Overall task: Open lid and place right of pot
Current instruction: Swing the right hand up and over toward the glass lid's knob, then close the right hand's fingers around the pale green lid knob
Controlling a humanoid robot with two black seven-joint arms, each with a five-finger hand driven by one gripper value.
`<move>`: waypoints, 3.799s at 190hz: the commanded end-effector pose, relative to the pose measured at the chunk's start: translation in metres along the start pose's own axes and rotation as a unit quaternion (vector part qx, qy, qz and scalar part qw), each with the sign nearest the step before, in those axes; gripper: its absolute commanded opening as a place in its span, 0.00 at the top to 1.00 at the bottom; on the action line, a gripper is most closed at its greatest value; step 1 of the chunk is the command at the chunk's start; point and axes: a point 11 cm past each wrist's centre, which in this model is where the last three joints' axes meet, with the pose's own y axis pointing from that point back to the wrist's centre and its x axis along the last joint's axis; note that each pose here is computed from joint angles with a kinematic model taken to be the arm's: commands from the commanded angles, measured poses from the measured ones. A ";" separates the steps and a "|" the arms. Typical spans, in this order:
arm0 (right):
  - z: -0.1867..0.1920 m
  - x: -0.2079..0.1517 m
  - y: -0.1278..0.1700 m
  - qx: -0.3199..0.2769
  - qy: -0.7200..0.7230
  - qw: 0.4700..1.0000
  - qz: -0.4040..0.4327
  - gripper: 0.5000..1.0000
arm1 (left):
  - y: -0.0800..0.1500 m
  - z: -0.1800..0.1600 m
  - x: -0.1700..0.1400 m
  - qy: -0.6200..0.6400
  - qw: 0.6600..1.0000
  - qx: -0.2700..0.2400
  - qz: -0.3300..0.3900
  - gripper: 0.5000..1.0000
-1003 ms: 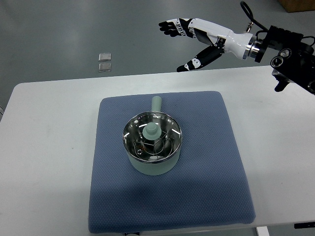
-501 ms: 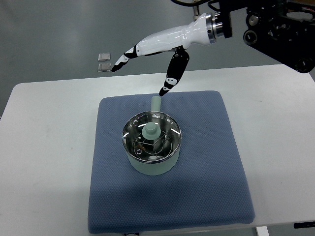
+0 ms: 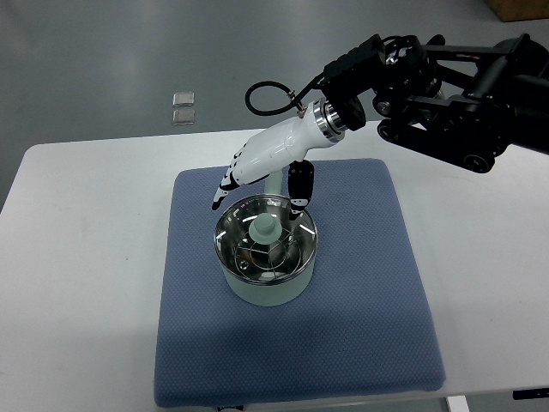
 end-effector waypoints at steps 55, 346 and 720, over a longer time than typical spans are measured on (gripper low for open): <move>0.006 -0.015 -0.002 -0.008 0.015 1.000 0.000 0.17 | 0.000 0.000 0.000 0.000 1.000 0.000 0.000 0.00; 0.003 -0.049 0.001 -0.006 0.079 0.997 0.017 0.34 | 0.000 0.000 0.000 0.000 1.000 0.000 0.000 0.00; -0.006 -0.025 -0.001 0.003 0.090 0.996 0.029 1.00 | 0.000 0.000 0.000 0.001 1.000 0.000 0.000 0.00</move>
